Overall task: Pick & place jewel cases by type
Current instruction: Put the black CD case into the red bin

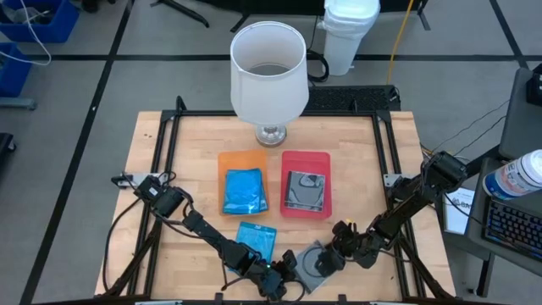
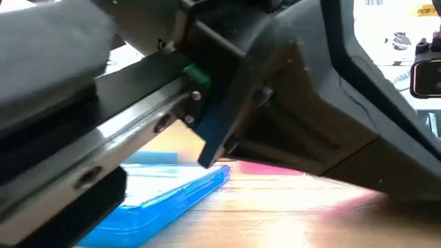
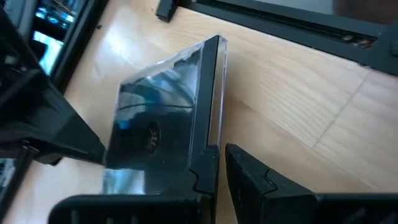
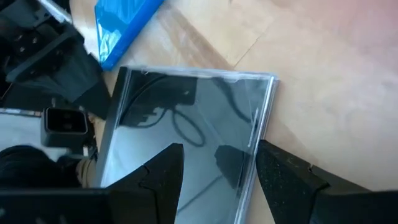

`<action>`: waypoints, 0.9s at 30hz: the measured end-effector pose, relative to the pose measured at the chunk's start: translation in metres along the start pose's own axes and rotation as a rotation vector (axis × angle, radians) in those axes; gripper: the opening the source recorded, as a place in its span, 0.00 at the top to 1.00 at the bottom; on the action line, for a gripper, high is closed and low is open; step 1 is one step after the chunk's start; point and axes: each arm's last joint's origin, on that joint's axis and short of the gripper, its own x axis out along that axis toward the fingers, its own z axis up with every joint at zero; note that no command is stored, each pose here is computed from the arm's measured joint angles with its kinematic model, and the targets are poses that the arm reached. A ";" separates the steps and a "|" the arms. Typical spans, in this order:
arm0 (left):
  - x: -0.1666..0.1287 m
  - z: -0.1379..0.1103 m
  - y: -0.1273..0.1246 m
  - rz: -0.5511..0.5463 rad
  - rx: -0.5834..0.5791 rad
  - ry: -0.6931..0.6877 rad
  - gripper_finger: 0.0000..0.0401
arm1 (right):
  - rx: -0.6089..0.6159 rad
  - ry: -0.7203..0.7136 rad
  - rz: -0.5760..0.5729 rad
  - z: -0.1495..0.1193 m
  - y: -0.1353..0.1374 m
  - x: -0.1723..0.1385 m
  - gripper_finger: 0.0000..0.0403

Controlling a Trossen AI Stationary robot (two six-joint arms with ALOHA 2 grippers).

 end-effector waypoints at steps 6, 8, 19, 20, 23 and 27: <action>0.001 0.000 0.001 0.037 0.044 0.010 0.90 | -0.024 -0.037 -0.012 0.001 0.000 0.000 0.55; 0.002 0.001 0.001 0.069 0.060 0.019 0.90 | -0.030 -0.059 -0.017 0.002 0.000 0.001 0.55; 0.002 0.004 0.004 0.098 0.090 0.002 0.90 | -0.063 -0.095 -0.043 -0.002 0.005 0.011 0.55; 0.002 0.004 0.004 0.097 0.102 0.003 0.90 | -0.068 -0.100 -0.046 -0.003 0.006 0.013 0.55; 0.001 0.003 0.003 0.090 0.130 0.009 0.90 | -0.079 -0.112 -0.061 -0.004 0.009 0.016 0.55; 0.001 0.004 0.003 0.106 0.136 0.019 0.90 | -0.089 -0.124 -0.068 -0.004 0.012 0.018 0.55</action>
